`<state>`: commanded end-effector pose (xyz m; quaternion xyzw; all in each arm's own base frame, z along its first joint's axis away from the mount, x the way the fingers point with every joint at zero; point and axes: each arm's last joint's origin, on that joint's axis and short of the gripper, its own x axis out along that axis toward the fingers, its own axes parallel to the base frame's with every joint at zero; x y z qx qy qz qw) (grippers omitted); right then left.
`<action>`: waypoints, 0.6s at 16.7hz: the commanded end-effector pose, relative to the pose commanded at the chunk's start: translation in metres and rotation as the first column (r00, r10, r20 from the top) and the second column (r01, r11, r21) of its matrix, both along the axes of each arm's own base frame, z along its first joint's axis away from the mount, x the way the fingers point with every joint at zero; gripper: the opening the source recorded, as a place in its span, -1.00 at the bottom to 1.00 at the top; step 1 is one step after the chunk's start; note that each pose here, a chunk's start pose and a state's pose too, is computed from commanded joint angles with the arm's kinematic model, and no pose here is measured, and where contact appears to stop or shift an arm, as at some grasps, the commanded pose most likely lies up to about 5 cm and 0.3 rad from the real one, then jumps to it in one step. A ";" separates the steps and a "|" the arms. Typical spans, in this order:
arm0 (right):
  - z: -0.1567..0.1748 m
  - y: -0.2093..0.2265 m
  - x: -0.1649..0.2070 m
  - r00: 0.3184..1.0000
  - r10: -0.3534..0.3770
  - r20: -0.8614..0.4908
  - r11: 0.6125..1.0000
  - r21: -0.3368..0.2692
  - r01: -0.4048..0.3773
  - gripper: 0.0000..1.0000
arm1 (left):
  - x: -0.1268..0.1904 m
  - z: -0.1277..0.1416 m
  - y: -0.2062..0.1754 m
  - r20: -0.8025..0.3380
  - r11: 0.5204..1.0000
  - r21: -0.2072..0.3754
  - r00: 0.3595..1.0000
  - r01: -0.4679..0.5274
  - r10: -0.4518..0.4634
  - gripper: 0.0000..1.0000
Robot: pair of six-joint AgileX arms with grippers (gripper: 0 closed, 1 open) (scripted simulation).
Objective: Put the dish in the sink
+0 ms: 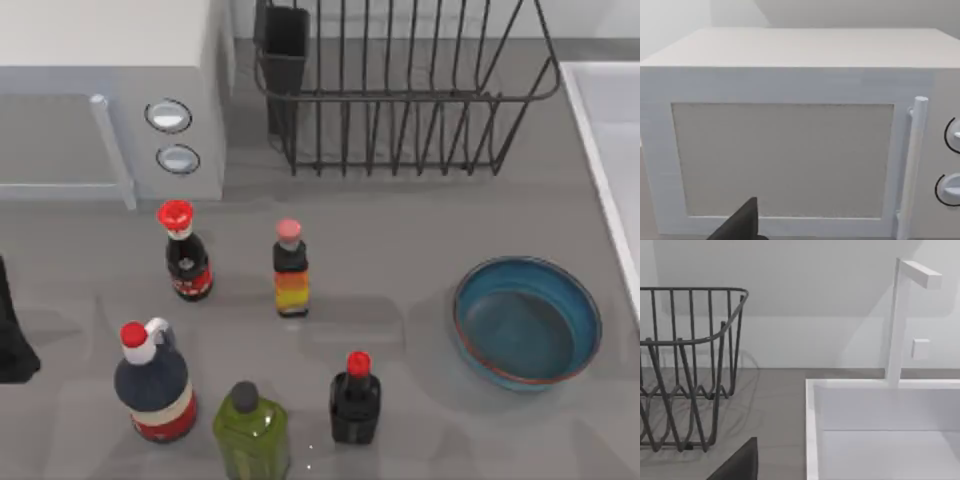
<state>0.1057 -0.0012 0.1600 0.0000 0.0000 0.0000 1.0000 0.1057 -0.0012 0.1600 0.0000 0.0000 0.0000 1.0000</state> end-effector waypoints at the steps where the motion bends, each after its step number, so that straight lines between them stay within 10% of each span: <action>1: 0.000 0.000 0.000 1.000 0.000 0.000 1.000 0.000 0.000 1.00 | 0.000 0.000 0.000 0.000 1.000 0.000 1.000 0.000 0.000 1.00; 10: 0.058 0.008 0.016 0.944 0.056 -0.324 0.997 0.065 -0.036 1.00 | 0.000 0.000 0.000 0.000 1.000 0.000 1.000 0.000 0.000 1.00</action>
